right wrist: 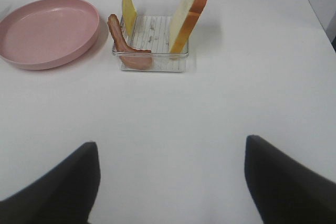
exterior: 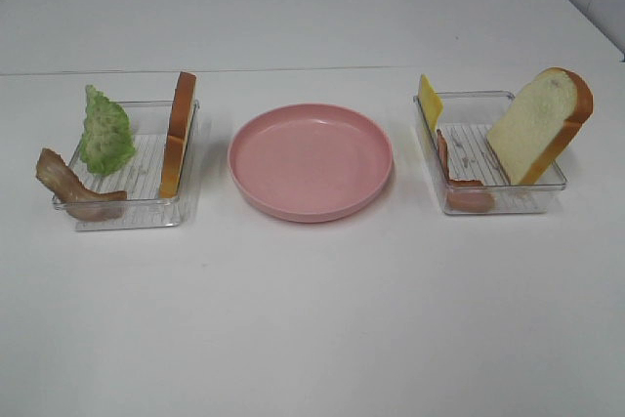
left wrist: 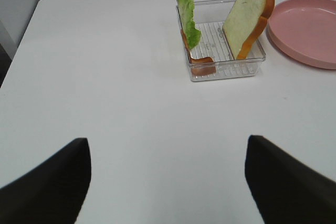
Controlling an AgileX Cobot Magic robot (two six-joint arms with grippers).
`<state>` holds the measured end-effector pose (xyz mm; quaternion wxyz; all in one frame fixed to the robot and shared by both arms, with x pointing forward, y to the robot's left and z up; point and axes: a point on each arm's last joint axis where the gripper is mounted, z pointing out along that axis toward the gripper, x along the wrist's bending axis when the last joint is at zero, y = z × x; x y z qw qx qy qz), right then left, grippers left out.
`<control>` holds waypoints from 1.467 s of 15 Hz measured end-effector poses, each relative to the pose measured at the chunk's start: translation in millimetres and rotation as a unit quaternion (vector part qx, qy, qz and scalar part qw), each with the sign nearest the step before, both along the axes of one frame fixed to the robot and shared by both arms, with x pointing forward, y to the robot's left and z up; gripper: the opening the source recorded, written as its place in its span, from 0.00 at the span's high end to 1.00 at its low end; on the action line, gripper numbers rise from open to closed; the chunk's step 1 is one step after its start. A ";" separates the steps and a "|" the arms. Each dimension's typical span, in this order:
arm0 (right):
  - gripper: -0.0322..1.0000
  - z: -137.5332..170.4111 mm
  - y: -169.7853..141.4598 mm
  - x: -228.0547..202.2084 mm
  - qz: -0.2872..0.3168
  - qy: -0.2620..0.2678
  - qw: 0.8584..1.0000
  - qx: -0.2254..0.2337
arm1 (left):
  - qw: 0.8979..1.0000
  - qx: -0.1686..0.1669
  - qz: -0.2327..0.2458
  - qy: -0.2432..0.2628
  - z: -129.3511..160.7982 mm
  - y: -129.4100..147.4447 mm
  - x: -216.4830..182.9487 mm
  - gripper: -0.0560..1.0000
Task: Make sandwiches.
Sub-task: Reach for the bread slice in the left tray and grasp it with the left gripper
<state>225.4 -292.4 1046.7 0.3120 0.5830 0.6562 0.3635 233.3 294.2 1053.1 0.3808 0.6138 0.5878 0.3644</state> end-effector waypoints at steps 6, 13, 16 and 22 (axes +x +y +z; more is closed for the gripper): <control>0.27 0.0 0.0 0.0 0.000 0.000 1.000 0.000 | 1.000 0.000 0.000 0.000 0.0 0.0 0.0 0.22; 0.27 0.0 0.0 0.0 0.000 0.000 1.000 0.000 | 0.998 -0.060 0.009 0.017 20.5 -2.2 30.4 0.22; 0.27 0.0 0.0 0.0 0.000 0.000 1.000 0.000 | 0.991 -0.103 0.001 0.090 34.5 -6.1 74.0 0.22; 0.27 0.0 0.0 0.0 0.000 0.000 1.000 0.000 | 0.967 -0.127 -0.050 0.213 62.1 -12.1 194.0 0.22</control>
